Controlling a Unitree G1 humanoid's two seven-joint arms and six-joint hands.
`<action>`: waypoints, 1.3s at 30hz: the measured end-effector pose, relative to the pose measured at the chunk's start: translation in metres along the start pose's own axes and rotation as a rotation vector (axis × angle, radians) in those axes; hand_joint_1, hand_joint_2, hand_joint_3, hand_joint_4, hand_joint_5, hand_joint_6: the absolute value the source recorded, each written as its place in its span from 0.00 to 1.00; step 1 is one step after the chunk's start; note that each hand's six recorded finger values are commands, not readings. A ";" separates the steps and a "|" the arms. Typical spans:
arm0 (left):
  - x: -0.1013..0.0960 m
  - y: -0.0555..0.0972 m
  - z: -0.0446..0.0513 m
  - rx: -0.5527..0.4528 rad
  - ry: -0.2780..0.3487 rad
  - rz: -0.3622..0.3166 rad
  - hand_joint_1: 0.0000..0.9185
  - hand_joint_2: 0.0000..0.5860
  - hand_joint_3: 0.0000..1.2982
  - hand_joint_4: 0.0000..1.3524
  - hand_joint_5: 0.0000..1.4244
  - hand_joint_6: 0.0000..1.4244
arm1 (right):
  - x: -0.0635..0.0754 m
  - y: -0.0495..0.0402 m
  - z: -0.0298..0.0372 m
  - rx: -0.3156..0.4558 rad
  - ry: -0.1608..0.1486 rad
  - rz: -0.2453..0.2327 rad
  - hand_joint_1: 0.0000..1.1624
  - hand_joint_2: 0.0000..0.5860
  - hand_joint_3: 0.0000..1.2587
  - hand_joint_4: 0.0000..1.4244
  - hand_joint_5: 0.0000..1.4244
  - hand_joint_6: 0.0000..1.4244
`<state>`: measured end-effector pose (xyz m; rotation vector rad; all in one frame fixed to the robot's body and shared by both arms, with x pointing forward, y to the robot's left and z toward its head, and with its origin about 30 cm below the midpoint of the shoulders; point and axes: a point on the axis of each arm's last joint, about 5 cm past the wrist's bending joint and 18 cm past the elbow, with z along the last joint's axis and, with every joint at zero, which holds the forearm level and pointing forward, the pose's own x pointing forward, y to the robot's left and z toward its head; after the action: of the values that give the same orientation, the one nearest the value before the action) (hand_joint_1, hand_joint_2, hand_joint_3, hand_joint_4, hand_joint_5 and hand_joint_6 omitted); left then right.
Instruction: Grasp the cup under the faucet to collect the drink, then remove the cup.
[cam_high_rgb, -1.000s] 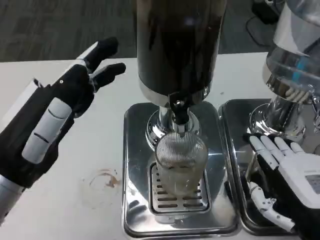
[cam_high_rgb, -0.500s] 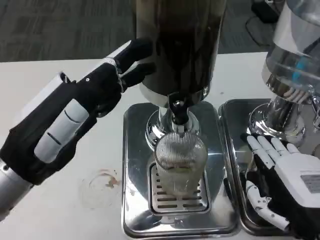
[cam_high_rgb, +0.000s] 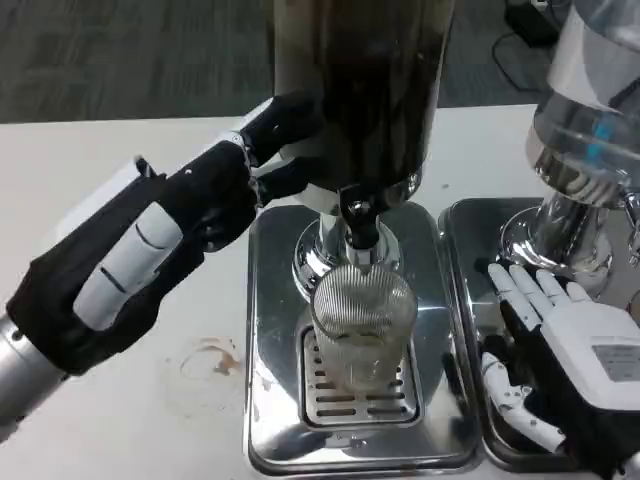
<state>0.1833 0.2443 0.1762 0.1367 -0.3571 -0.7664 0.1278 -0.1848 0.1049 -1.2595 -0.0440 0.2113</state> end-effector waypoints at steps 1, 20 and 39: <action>0.002 0.002 -0.0011 -0.001 -0.001 -0.015 0.00 0.33 0.05 0.00 0.08 0.04 | 0.000 0.0010 0.0010 0.006 0.003 -0.001 0.05 0.99 0.00 0.00 0.00 0.00; 0.030 0.014 -0.0080 -0.001 0.015 -0.224 0.00 0.31 0.03 0.00 0.03 0.00 | -0.004 0.0084 0.0078 0.033 0.040 -0.007 0.06 0.99 0.00 0.00 0.00 0.00; 0.040 0.026 0.0033 0.171 0.068 -0.357 0.00 0.35 0.05 0.00 0.04 0.00 | -0.002 0.0081 0.0094 0.048 0.056 -0.024 0.06 0.99 0.01 0.00 0.00 0.00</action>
<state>0.2252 0.2347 0.1962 0.3942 -0.3375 -1.0801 0.1229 -0.1741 0.1003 -1.2163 -0.0055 0.1555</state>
